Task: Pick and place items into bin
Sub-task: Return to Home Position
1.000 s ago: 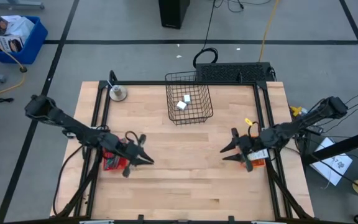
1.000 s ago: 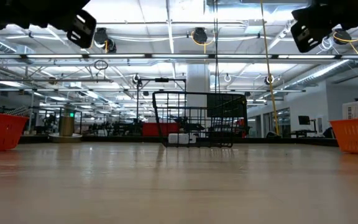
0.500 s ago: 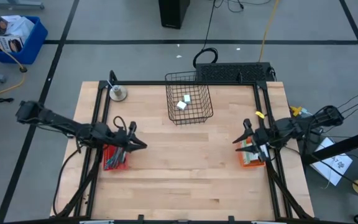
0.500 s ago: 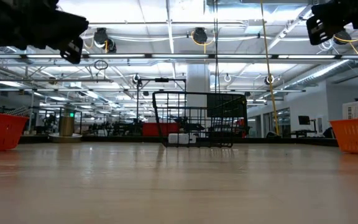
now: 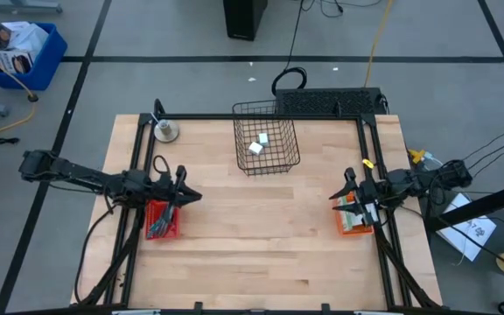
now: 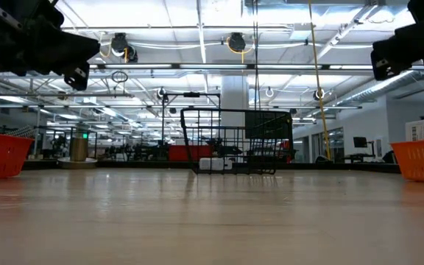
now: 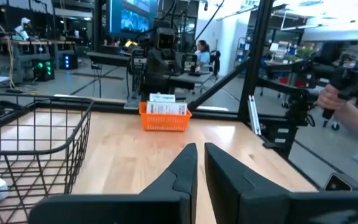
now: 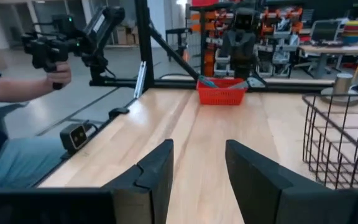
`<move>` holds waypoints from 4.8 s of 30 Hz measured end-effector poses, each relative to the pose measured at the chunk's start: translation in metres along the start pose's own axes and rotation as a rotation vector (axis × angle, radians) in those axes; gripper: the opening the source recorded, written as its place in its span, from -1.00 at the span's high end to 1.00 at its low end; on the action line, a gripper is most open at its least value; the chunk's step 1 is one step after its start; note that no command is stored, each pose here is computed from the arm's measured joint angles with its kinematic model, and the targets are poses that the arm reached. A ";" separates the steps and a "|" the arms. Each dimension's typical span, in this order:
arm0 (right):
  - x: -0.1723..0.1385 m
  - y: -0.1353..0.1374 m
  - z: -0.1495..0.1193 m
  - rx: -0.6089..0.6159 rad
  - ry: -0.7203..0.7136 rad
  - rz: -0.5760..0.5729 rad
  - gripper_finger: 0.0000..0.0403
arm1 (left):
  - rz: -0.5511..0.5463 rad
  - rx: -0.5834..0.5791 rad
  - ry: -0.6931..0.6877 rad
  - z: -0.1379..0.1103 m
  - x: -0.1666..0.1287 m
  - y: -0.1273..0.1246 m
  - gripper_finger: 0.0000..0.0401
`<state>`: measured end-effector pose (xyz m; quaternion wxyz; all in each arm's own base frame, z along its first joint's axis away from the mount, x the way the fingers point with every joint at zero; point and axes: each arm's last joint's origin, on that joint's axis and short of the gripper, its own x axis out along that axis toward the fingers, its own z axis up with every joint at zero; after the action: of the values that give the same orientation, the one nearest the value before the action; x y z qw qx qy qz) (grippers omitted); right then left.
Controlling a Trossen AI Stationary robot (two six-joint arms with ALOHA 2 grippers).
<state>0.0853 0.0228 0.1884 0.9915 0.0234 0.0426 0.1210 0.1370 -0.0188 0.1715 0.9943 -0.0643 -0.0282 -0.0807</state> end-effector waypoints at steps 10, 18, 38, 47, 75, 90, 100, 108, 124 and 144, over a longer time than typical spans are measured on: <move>-0.002 -0.007 -0.007 0.017 0.076 -0.098 0.30 | 0.099 0.012 0.026 -0.003 0.000 0.007 0.82; -0.003 -0.009 0.006 0.014 -0.045 -0.071 0.30 | 0.117 -0.020 -0.111 0.013 -0.007 0.013 0.82; -0.002 -0.010 -0.001 0.063 0.031 -0.059 0.30 | 0.087 0.017 -0.035 0.008 -0.038 0.008 0.82; 0.001 -0.011 -0.015 0.012 0.082 -0.087 0.30 | 0.085 -0.007 0.037 0.001 -0.041 0.008 0.82; 0.006 -0.017 -0.004 -0.055 -0.239 -0.262 0.30 | 0.108 -0.007 0.030 0.001 -0.042 0.009 0.82; 0.006 -0.017 -0.003 -0.054 -0.247 -0.262 0.30 | 0.109 -0.006 0.030 0.001 -0.042 0.009 0.82; 0.006 -0.017 -0.003 -0.054 -0.248 -0.261 0.30 | 0.109 -0.006 0.030 0.001 -0.042 0.009 0.82; 0.006 -0.017 -0.003 -0.054 -0.248 -0.261 0.30 | 0.109 -0.006 0.030 0.001 -0.042 0.009 0.82; 0.006 -0.017 -0.003 -0.054 -0.247 -0.261 0.30 | 0.109 -0.006 0.030 0.001 -0.042 0.009 0.82; 0.006 -0.017 -0.003 -0.054 -0.247 -0.260 0.30 | 0.109 -0.006 0.030 0.001 -0.042 0.009 0.82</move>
<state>0.0949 0.0083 0.1841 0.9967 0.0057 -0.0802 -0.0111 0.0974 -0.0035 0.1686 0.9973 -0.0676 -0.0093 -0.0274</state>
